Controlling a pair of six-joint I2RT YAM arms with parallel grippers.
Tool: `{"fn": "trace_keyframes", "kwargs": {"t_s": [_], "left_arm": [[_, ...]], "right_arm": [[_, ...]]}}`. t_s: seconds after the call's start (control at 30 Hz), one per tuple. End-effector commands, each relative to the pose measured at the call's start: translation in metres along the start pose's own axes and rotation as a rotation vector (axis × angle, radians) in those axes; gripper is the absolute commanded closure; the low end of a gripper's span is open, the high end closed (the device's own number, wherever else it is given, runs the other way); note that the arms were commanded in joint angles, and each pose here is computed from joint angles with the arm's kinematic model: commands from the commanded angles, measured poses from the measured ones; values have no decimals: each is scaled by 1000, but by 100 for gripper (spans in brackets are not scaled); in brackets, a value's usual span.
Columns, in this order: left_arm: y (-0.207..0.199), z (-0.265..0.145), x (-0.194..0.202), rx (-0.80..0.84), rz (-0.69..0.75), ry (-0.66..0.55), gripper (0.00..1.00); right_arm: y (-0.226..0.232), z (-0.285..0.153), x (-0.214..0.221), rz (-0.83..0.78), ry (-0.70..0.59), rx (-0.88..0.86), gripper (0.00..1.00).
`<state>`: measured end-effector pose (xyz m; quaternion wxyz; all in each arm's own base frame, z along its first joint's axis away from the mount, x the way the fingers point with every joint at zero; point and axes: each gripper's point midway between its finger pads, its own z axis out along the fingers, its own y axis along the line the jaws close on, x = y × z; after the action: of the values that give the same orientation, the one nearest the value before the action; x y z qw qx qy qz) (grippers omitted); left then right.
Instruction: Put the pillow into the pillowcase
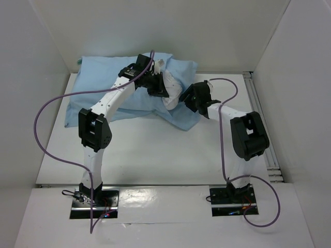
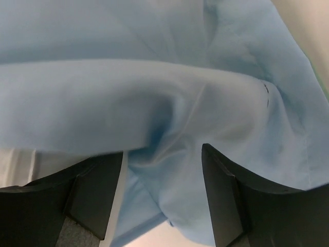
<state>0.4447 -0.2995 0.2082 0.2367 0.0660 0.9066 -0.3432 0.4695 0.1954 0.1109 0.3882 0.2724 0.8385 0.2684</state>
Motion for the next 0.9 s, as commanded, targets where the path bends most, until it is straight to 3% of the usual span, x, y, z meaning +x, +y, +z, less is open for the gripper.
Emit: {"fn": "trace_keyframes", "kwargs": {"t_s": [0.0,0.1,0.13,0.2,0.37,0.47,0.63,0.87], "left_arm": [[-15,-20,-23,47,30,-91,100],[-17,-23,-22,56,31,-87,100],[-17,-23,-22,56,31,-88,100],[-16,-25,-21,46,30,-91,100],[-9,-13,-26,29,-6,-105,100],[0,-3,-40,-13,-38,-155,100],[32,13,-60,-131,-84,-230,100],[41,35,-63,-124,-147,-237,100]], "right_arm": [[28,14,-28,53,-88,-67,31],[15,32,-28,74,-112,-14,48],[15,32,-28,74,-112,-14,74],[21,28,-34,42,-122,-26,100],[36,-26,-44,-84,-126,-77,100],[39,-62,-30,-182,-50,-127,100],[39,-109,13,-320,139,-238,100],[81,-171,110,-580,468,-572,100]]}}
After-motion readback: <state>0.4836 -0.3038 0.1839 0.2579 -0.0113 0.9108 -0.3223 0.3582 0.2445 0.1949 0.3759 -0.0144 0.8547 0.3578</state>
